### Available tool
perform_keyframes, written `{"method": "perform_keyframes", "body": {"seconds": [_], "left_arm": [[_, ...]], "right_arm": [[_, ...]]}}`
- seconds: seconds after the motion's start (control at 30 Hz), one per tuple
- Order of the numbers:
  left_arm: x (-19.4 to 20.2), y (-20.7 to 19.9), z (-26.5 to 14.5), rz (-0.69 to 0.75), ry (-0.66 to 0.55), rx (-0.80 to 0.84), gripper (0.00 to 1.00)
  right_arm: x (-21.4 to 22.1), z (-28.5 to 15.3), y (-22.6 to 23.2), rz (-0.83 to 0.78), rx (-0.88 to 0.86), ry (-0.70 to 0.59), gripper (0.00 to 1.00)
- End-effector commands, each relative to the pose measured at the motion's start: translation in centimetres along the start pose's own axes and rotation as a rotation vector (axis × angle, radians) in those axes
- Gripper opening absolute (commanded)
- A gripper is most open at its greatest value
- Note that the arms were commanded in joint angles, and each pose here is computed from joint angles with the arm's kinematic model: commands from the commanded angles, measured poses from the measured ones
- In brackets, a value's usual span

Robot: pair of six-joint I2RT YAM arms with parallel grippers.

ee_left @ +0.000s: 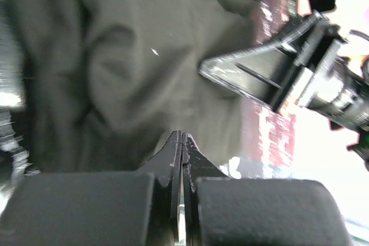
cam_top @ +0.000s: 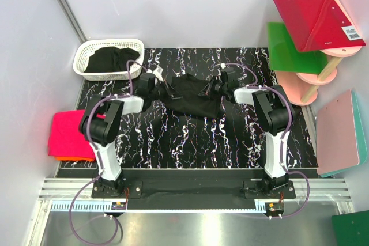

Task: Fold and stack the t-shirts
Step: Smooth out wrinkles on the folded tshirt

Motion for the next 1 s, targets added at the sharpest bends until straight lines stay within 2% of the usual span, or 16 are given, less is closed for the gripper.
{"method": "perform_keyframes", "body": {"seconds": [0.0,0.13,0.33,0.4,0.43,0.47,0.5,0.53,0.57,0.63,0.73,0.83,0.97], "left_arm": [[0.5,-2.7,0.4,-0.027,0.092,0.335,0.0],[1.1,-1.7,1.5,-0.123,0.168,0.419,0.0],[2.0,2.5,3.9,-0.261,0.21,0.355,0.0],[2.1,3.8,4.4,-0.301,0.228,0.268,0.0],[1.9,3.8,4.3,-0.237,0.218,0.246,0.0],[2.1,4.9,4.6,-0.277,0.219,0.099,0.0],[2.0,5.2,4.6,-0.248,0.209,0.022,0.0],[1.8,5.7,4.5,-0.155,0.2,-0.049,0.0],[1.4,5.6,4.3,-0.144,0.182,-0.144,0.0],[1.0,5.0,3.9,-0.1,0.171,-0.122,0.0],[0.1,2.6,2.6,-0.055,0.131,0.02,0.0],[-0.6,-1.5,0.4,0.021,0.085,0.18,0.0],[0.1,-4.5,-1.0,0.072,0.132,0.316,0.0]], "right_arm": [[-1.5,-1.5,0.9,-0.047,0.085,-0.044,0.0],[-1.5,-1.8,0.4,-0.053,0.149,-0.059,0.0],[-1.1,-1.7,-0.3,-0.036,0.204,-0.054,0.0],[-0.9,-1.7,-0.5,-0.032,0.216,-0.047,0.0],[-0.9,-1.8,-0.6,-0.031,0.224,-0.048,0.0],[-0.9,-1.8,-0.7,-0.032,0.229,-0.048,0.0],[-0.7,-1.6,-0.8,-0.028,0.233,-0.04,0.0],[-0.7,-1.6,-0.8,-0.028,0.231,-0.039,0.0],[-0.7,-1.5,-0.9,-0.027,0.233,-0.037,0.0],[-0.5,-1.2,-0.9,-0.021,0.224,-0.026,0.0],[-0.5,-0.9,-1.1,-0.015,0.216,-0.02,0.0],[-0.6,-1.0,-1.0,-0.021,0.214,-0.026,0.0],[-0.5,-1.0,-1.0,-0.024,0.215,-0.025,0.0]]}}
Point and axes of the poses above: each gripper's point midway between its finger pads, its own z axis out along the fingers, its own y axis along the line the jaws close on, x = y × z, the point moved 8 cm from there along -z, back along the fingers, and after that the axes turned 12 degrees about -z, right-handed, at the moved point
